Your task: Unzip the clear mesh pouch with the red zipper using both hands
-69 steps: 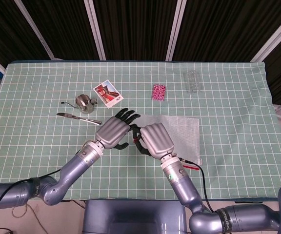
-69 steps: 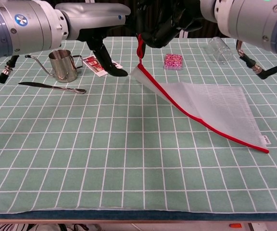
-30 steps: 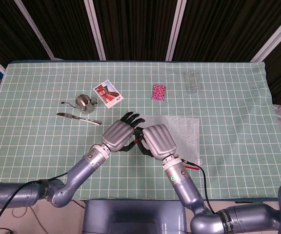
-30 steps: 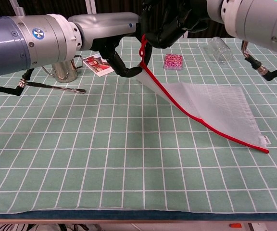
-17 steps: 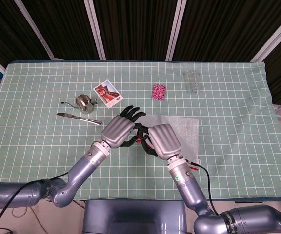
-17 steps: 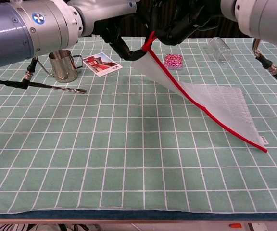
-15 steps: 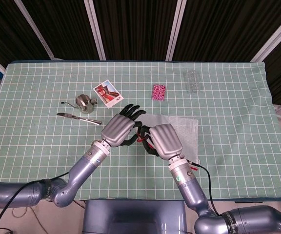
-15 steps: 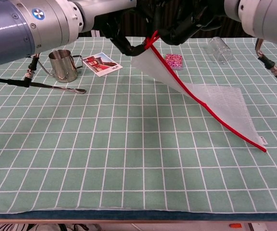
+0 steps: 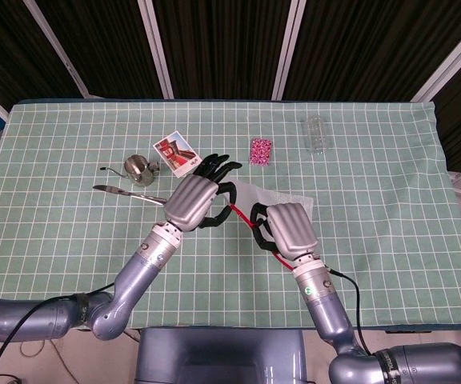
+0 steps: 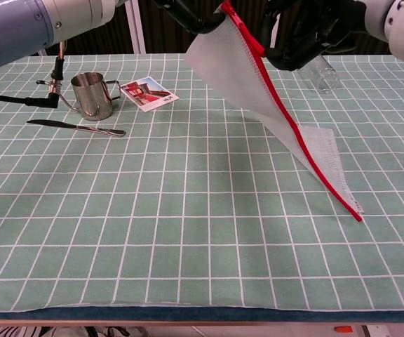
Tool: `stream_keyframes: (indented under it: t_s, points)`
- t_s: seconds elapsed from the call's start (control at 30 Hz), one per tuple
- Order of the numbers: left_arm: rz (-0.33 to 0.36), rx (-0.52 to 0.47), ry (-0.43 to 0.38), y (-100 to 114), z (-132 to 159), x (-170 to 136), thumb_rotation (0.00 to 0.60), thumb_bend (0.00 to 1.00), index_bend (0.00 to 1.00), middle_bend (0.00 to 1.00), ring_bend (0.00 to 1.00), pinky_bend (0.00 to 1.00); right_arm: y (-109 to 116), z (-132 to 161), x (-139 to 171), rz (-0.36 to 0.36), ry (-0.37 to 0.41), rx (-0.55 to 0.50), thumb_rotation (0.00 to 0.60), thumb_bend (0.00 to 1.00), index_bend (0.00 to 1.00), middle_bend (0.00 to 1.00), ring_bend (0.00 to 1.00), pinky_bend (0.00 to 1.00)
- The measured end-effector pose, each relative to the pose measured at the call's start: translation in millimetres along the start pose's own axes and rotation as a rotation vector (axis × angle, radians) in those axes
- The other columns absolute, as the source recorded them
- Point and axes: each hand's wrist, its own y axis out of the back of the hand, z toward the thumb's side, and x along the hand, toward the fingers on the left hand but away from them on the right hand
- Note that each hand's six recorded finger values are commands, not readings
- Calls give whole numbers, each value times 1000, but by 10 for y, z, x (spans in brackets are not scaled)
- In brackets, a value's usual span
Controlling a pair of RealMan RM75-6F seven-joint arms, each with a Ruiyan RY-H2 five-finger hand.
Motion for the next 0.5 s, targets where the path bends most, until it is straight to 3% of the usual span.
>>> stream_keyframes:
  t_s: [0.5]
  points:
    - [113,-63,-12,227,55,73,600,425,575,144,0,0,28,-257,31,-8,-55,-3,600,607,631,1000,1000,953]
